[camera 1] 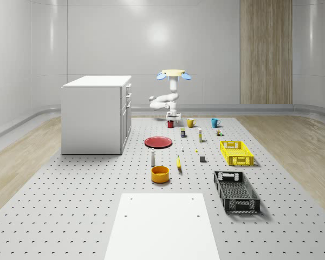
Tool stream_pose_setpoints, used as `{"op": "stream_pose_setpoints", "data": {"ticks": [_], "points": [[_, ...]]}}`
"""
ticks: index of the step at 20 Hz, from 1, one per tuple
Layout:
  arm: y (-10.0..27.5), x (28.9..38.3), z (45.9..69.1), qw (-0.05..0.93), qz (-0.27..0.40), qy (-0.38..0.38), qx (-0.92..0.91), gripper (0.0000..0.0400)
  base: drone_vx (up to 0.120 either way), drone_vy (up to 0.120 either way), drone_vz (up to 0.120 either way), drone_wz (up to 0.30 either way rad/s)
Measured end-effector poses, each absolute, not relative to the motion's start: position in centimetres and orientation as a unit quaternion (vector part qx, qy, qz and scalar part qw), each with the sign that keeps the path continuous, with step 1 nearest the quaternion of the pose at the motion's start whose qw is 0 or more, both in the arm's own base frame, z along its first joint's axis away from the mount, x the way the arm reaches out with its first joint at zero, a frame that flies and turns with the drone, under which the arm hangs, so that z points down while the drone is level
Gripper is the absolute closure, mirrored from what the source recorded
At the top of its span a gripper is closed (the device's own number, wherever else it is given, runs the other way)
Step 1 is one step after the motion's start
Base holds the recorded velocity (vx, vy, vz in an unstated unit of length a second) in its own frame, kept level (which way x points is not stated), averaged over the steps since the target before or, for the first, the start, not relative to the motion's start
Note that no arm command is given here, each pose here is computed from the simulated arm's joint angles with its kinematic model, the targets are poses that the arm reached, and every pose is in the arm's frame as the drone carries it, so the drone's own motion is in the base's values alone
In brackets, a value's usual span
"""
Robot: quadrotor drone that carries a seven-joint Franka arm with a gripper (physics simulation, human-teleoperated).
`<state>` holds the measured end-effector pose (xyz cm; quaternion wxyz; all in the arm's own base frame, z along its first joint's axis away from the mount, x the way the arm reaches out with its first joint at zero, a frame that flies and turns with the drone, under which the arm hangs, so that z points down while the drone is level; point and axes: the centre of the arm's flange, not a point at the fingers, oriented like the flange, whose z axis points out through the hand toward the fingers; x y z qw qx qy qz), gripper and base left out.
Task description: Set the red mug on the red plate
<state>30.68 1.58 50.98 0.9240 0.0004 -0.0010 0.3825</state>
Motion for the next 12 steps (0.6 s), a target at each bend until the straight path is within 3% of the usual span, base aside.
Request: {"op": "stream_pose_setpoints", "data": {"ticks": [5,8,12], "points": [[1.45,30.68,51.04,0.924,0.382,-0.001,0.000,0.0000,0.000,0.000,0.000,0.000],[1.42,30.68,51.06,0.924,0.382,-0.001,0.000,0.0146,0.000,0.000,0.000,0.000],[1.40,30.68,51.07,0.924,0.383,-0.001,0.000,0.0243,0.000,0.000,0.000,0.000]]}}
